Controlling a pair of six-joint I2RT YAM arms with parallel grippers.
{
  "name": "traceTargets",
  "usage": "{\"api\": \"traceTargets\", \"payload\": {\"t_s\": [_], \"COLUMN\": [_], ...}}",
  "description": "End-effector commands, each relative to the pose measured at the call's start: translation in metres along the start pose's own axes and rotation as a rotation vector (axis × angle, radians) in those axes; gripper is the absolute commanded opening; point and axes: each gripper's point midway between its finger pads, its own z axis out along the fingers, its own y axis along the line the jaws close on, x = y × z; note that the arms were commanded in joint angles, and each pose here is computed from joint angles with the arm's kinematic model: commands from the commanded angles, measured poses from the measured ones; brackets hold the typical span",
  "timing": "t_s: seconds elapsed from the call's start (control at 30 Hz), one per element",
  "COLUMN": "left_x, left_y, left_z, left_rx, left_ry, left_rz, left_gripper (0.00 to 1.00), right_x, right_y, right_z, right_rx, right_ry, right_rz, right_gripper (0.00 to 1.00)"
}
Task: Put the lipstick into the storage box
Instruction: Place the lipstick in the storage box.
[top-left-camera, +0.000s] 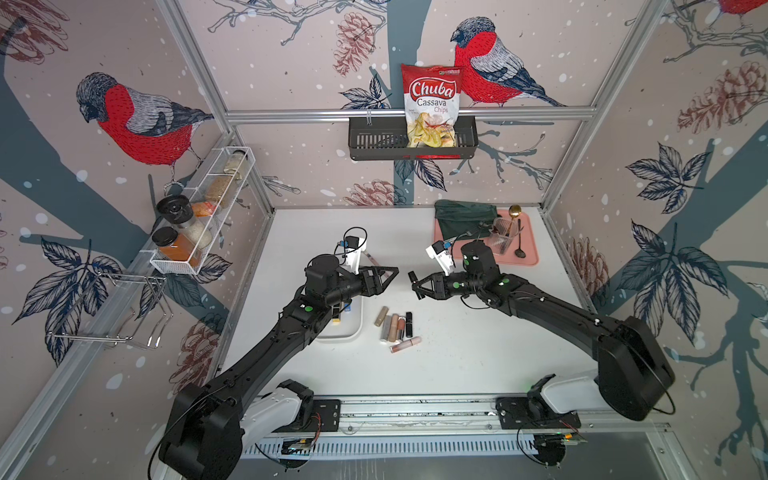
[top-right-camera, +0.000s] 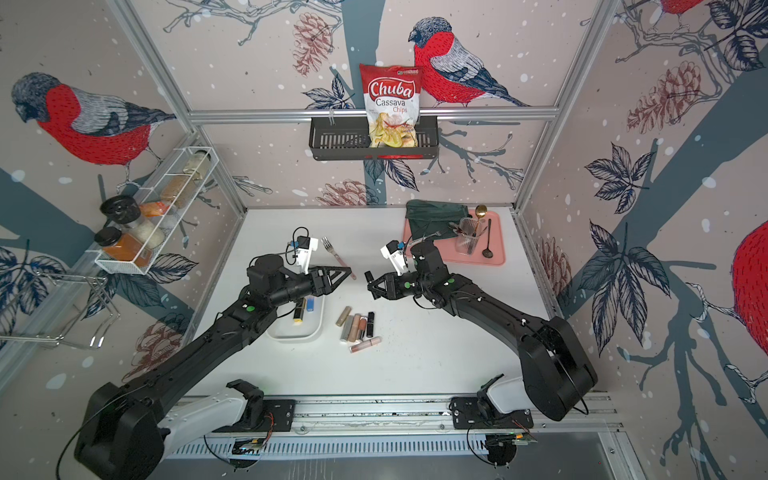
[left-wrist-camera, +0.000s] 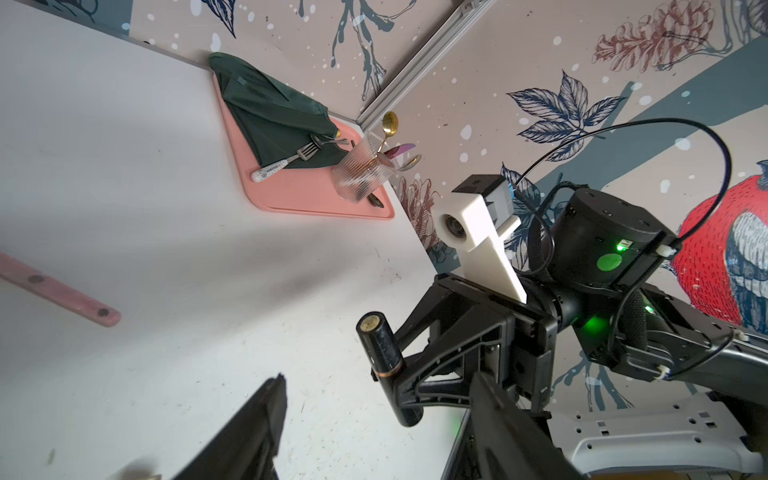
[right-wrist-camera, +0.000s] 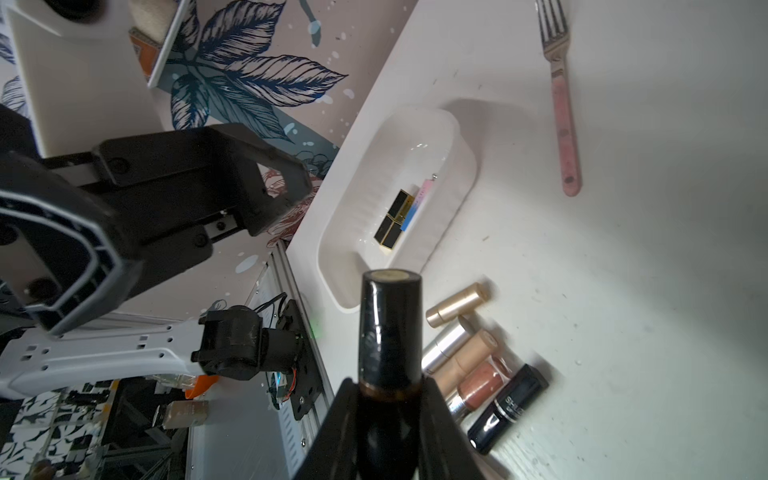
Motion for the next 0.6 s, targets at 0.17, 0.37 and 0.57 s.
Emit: {"api": "traceTargets", "payload": {"t_s": [0.17, 0.37, 0.57], "left_x": [-0.01, -0.002, 0.0], "left_y": [-0.019, -0.008, -0.004], "left_z": [0.01, 0.016, 0.015], "left_rx": [0.04, -0.031, -0.061], "left_ry": [-0.048, -0.014, -0.005], "left_rz": [-0.014, -0.027, -0.036], "left_gripper": [0.62, 0.58, 0.56], "right_x": [-0.004, -0.005, -0.009], "right_y": [0.033, 0.042, 0.045], "right_z": [0.014, 0.021, 0.022], "right_rx": [-0.106, -0.109, -0.099], "right_ry": [0.017, 0.015, 0.001], "right_rz": [-0.073, -0.09, -0.1], "right_gripper": [0.2, 0.2, 0.2]}}
